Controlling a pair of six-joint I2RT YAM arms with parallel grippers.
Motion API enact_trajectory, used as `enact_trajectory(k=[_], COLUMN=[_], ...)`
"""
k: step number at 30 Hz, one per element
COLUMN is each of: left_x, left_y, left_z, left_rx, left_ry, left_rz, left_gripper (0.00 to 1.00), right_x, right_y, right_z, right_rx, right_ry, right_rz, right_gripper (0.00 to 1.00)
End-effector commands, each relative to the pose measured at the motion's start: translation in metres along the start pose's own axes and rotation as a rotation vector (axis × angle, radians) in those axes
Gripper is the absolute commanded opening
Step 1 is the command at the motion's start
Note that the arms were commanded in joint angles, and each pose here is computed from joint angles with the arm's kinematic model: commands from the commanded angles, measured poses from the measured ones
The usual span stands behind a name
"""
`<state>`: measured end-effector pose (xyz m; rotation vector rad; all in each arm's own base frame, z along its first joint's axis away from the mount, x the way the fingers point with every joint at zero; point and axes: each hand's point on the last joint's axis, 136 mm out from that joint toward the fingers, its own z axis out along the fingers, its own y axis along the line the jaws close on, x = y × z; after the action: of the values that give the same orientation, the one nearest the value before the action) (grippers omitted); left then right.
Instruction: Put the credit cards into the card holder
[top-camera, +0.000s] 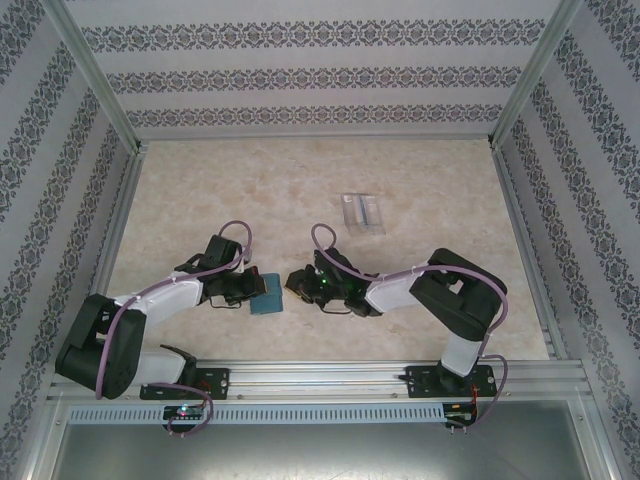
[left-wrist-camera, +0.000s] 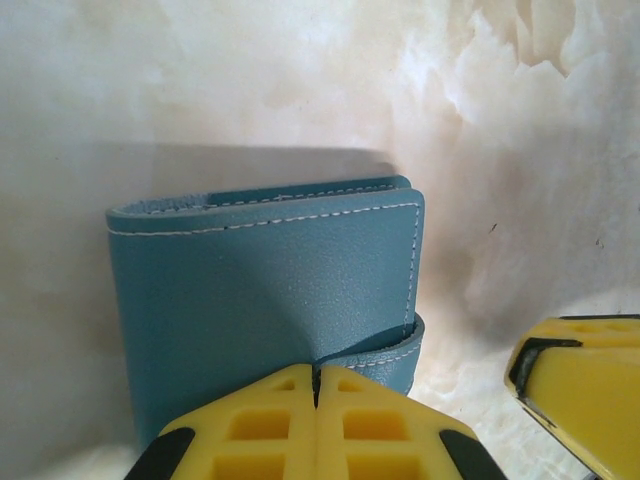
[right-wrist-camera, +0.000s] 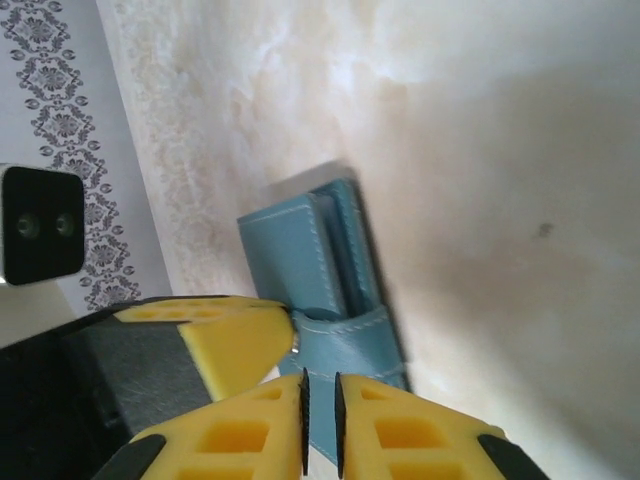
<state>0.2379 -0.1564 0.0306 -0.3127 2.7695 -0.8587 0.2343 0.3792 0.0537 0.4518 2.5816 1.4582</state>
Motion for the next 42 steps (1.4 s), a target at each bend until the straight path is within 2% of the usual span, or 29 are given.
enact_trajectory(k=[1,14,29,34,38,42], left_x=[0.023,0.021,0.021,0.021,0.021,0.02], left_y=[0.027,0.025,0.022,0.021,0.021,0.021], left_z=[0.004,-0.001,0.002,0.002,0.003,0.003], left_rx=[-0.087,-0.091,-0.067,-0.065,-0.061,-0.062], left_ry=[0.066,0.056,0.062,0.063,0.063,0.062], left_rz=[-0.058,-0.045,-0.047,-0.044,-0.045,-0.042], left_gripper=[0.0,0.0,0.0,0.0,0.0,0.0], right_x=[0.009,0.027,0.038,0.022,0.018,0.021], right_y=[0.016,0.006,-0.013,0.006,0.021,0.02], right_z=[0.011,0.04,0.048,0.031,0.028,0.036], right_rx=[-0.013,0.019,0.192,0.243,0.242,0.237], right_ry=[0.089,0.217,0.292,0.226,0.228,0.254], right_rz=[-0.032,0.014,-0.105,-0.185,-0.222,-0.201], right_gripper=[0.14,0.02,0.03,0.03,0.03,0.04])
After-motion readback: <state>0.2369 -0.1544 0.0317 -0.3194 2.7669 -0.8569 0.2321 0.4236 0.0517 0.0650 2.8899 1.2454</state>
